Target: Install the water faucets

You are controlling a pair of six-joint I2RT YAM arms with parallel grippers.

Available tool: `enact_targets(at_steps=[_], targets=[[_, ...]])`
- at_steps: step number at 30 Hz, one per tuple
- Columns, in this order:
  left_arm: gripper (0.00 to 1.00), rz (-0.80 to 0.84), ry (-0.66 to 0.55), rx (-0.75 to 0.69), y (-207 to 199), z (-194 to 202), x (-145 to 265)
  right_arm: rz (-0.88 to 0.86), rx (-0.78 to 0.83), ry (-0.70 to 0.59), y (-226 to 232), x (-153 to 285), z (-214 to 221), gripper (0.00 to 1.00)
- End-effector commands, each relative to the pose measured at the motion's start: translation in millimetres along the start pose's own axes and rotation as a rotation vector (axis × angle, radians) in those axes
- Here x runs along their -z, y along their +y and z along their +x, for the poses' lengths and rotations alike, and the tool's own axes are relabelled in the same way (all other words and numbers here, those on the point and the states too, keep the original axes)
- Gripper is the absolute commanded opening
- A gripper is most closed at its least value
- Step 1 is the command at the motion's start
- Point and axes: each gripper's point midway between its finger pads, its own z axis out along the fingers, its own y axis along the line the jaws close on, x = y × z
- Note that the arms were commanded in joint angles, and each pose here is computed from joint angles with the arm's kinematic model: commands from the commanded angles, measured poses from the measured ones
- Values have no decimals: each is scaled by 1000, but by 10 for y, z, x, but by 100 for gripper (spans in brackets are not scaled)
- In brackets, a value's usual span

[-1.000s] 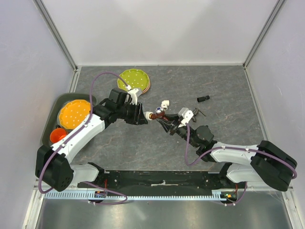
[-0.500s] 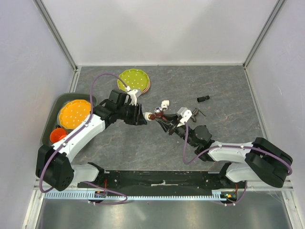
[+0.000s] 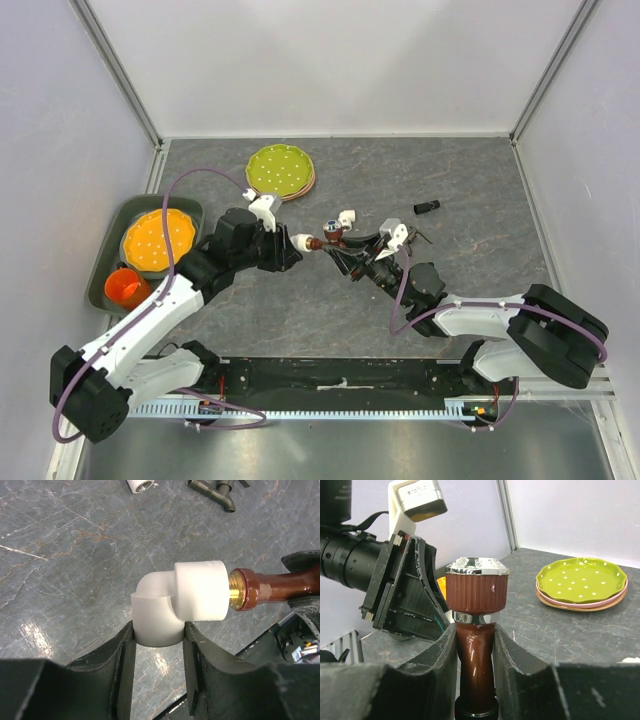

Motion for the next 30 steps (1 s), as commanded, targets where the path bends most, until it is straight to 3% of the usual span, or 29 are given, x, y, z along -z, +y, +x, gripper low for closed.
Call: enact_targets(at_steps=[1,13,18,22,26,28,30], targets=[[2,93,-179,-23,-389,-242,67,2,-88,-23,35,-85,-56,0],[2,39,-452,-201,-520,-296,-99,5,-212,14,93,-144,-7,0],[2,-18,-493,-224,-431,-365,-63,0,-207,35,111,-166,7,0],[2,-152,-468,-179,-177,-322,-54,62,-176,46,-11,-143,31,0],[3,-288,-352,-138,129,-34,-87,148,-138,47,-170,-83,10,0],[7,-358,-332,-92,267,41,-84,188,-111,54,-248,-51,1,0],[23,-425,-296,-59,414,123,-78,251,-89,66,-363,-7,34,0]])
